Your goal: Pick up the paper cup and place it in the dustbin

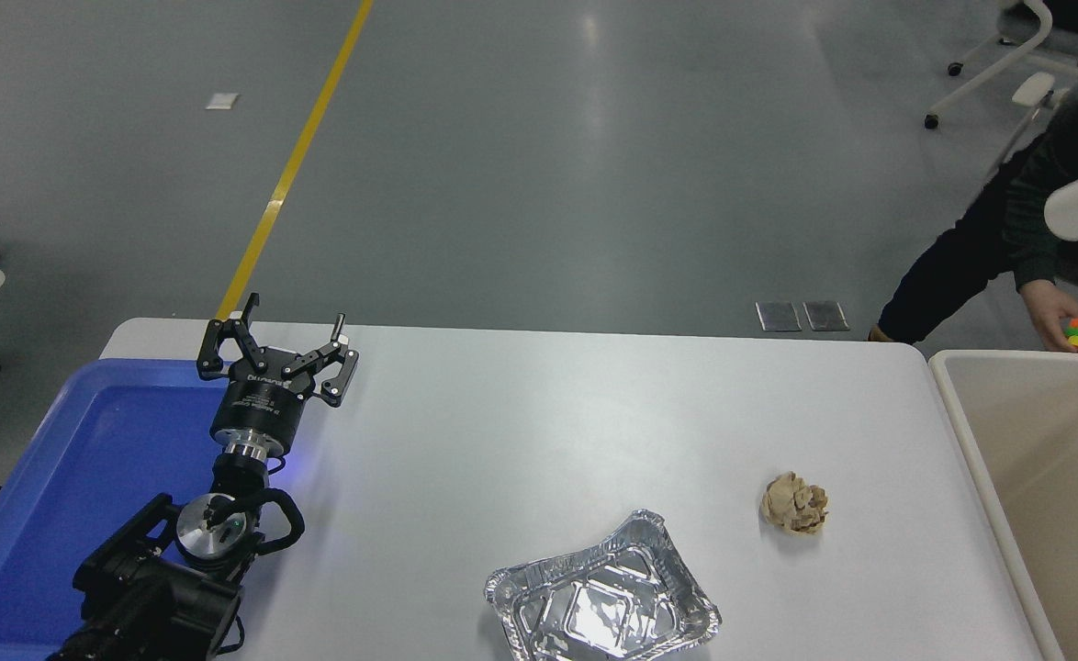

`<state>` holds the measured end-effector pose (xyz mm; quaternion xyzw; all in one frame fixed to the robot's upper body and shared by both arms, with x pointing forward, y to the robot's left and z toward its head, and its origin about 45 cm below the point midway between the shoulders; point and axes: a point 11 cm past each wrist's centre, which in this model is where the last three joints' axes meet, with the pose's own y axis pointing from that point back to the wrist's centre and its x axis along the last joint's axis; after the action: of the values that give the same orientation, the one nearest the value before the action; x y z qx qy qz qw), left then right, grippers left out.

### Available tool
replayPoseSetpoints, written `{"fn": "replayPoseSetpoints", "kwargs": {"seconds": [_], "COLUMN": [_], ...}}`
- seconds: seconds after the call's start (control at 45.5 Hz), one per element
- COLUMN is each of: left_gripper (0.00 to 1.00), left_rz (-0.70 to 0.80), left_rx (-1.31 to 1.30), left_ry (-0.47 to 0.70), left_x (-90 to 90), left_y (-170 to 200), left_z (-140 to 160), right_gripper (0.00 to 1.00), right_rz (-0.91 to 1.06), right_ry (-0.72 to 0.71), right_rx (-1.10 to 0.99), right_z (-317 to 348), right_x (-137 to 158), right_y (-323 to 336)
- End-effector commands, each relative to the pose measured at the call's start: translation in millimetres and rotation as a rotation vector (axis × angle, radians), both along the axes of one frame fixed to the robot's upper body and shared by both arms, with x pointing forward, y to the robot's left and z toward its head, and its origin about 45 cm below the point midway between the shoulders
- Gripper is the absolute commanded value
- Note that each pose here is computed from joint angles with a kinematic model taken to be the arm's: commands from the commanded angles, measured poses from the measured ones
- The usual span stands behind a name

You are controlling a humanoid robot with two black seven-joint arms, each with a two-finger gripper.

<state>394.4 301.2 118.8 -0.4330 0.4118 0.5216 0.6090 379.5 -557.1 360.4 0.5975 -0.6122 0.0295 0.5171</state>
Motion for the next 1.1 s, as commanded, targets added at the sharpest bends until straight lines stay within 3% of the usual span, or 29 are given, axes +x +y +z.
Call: {"fn": "replayPoseSetpoints", "kwargs": {"seconds": [0.0,0.484,1.077], "left_gripper": [0.99,0.99,0.99], "left_rz": [0.001,0.002,0.003], "left_rx": [0.0,-0.001,-0.002], "left_ry": [-0.001,0.0,0.002], "left_x": [0.0,0.1,-0.1], "left_y": [0,0,1], "left_z": [0,0,0], "right_gripper": [0.0,0.0,0.0], "right_rz": [-0.374,-0.767,-0.922], "right_ry": [-0.175,-0.265,-0.132], "right_rx": [0.031,0.078,0.282], "right_z": [-65,-213,-317], "right_x": [-16,-58,-126], "right_y": [-36,-54,-14]}}
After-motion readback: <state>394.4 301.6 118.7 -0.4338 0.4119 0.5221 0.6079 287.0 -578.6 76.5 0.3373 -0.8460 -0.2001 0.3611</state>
